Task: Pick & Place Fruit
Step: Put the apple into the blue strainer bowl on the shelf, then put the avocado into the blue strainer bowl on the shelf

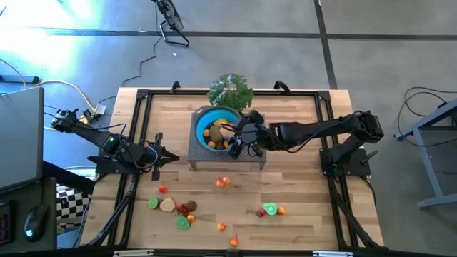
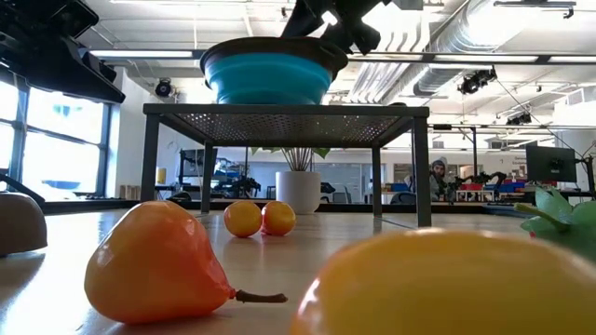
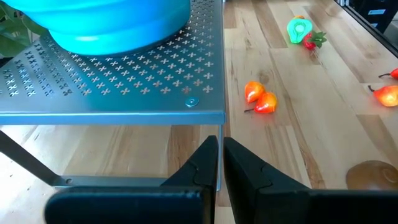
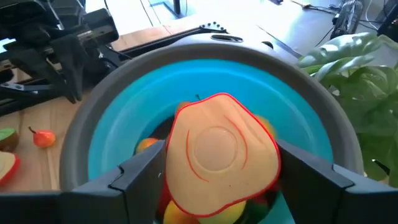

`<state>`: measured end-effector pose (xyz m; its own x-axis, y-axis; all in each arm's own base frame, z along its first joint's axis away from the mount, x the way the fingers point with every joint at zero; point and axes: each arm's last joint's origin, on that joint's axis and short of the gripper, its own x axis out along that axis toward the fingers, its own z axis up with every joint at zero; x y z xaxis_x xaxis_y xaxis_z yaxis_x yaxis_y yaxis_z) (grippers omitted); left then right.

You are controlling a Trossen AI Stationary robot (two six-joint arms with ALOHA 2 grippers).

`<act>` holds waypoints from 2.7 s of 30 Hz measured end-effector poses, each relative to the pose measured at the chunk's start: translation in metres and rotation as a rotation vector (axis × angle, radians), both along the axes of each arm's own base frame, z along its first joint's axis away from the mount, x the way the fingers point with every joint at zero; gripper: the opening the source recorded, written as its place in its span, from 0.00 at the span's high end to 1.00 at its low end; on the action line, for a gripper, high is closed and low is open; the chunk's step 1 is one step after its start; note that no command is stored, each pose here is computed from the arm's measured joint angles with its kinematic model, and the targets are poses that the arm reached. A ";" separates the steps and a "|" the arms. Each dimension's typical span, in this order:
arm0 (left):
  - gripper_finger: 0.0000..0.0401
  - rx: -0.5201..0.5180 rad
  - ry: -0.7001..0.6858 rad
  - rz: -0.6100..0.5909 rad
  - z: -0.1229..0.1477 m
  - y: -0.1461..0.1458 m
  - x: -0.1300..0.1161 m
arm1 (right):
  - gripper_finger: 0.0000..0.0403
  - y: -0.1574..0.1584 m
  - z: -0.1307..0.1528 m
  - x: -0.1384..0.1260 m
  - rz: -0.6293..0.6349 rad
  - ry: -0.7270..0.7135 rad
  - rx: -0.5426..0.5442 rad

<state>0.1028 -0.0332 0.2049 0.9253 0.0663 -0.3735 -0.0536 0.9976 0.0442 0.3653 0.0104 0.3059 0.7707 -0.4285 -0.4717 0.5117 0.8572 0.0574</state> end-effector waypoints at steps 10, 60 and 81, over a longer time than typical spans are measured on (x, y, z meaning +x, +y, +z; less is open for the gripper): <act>0.95 0.000 0.000 0.000 0.000 0.000 0.000 | 0.29 -0.004 -0.001 0.000 0.012 0.025 -0.031; 0.95 -0.004 -0.010 0.000 0.001 0.000 0.000 | 0.83 0.131 0.027 -0.107 0.097 0.145 0.658; 0.95 -0.003 -0.008 0.000 0.001 0.000 0.000 | 0.83 0.164 -0.049 -0.091 -0.013 0.692 0.863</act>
